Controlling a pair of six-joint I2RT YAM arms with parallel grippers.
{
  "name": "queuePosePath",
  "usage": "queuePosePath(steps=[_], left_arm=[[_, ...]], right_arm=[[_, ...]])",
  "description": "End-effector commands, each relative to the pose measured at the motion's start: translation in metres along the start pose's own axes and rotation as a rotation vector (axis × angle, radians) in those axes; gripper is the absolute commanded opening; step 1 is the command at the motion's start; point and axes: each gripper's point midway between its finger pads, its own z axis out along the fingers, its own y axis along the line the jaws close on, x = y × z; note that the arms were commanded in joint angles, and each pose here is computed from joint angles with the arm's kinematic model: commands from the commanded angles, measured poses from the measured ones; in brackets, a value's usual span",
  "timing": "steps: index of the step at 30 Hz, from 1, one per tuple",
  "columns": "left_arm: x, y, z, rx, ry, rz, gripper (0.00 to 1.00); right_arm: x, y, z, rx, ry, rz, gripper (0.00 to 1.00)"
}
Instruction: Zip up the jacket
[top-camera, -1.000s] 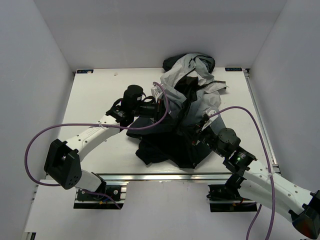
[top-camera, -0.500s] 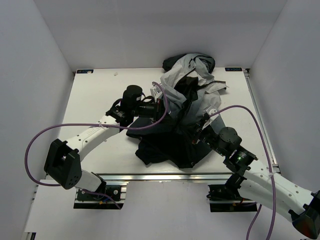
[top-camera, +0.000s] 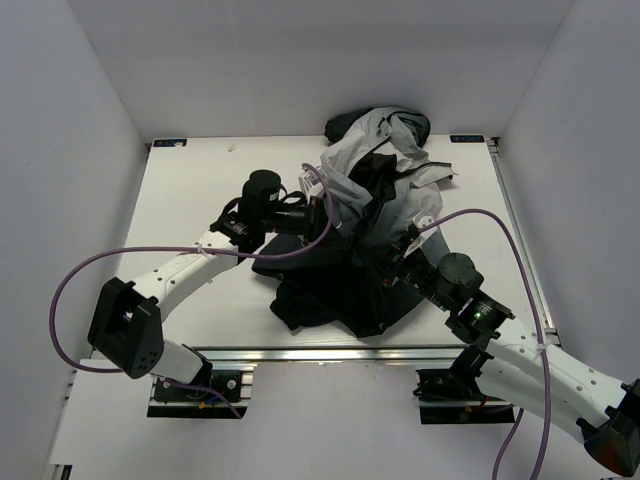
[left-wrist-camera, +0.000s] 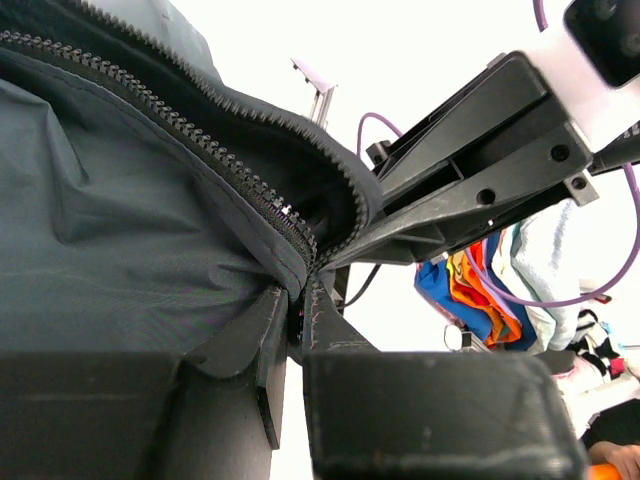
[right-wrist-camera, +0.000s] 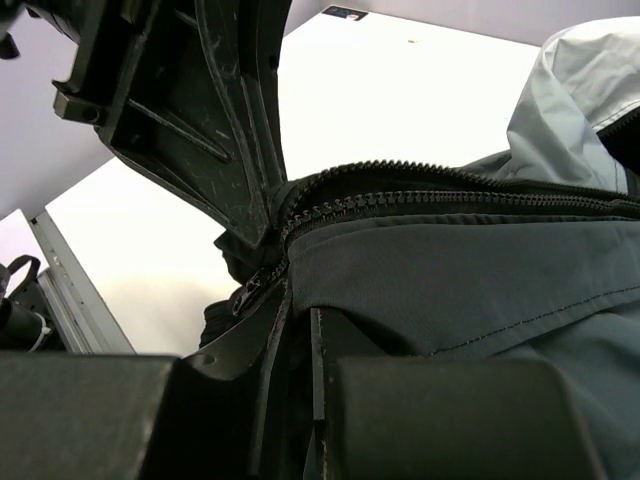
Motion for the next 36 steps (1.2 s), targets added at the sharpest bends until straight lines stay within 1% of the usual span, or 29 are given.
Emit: queuePosePath(steps=[1, 9, 18, 20, 27, 29, 30, 31, 32, 33, 36], left_arm=[[0.001, -0.019, -0.008, 0.081, 0.004, 0.036, 0.0], [0.01, -0.017, -0.007, 0.107, 0.032, 0.015, 0.0], [0.021, -0.025, -0.009, 0.195, 0.057, 0.016, 0.0], [0.022, -0.026, -0.01, 0.206, 0.061, 0.015, 0.0], [0.019, -0.026, -0.011, 0.204, 0.043, 0.008, 0.0], [0.015, -0.024, -0.014, 0.2, 0.027, -0.021, 0.0], [0.01, -0.027, -0.015, 0.218, 0.012, -0.001, 0.0], [0.01, -0.025, -0.016, 0.225, 0.007, -0.012, 0.0], [0.007, -0.025, -0.018, 0.233, -0.001, -0.053, 0.0], [0.002, -0.031, -0.02, 0.267, -0.017, -0.012, 0.0], [-0.003, -0.034, -0.021, 0.313, -0.03, -0.028, 0.0]], right_arm=[[-0.057, 0.008, 0.001, -0.02, -0.165, -0.035, 0.0], [-0.066, 0.008, 0.003, -0.029, -0.186, -0.042, 0.0], [-0.071, 0.001, 0.0, -0.007, -0.21, -0.033, 0.0], [-0.068, 0.005, 0.001, -0.032, -0.194, -0.034, 0.0], [-0.054, 0.005, -0.002, -0.049, -0.167, -0.026, 0.0], [-0.049, 0.008, -0.004, -0.067, -0.164, -0.023, 0.0], [-0.048, 0.011, -0.007, -0.084, -0.166, -0.022, 0.0], [-0.047, 0.013, -0.009, -0.098, -0.167, -0.024, 0.0], [-0.047, 0.015, -0.01, -0.108, -0.171, -0.028, 0.0], [-0.048, 0.02, -0.013, -0.132, -0.175, -0.034, 0.0], [-0.042, 0.028, -0.014, -0.186, -0.148, -0.051, 0.0]])
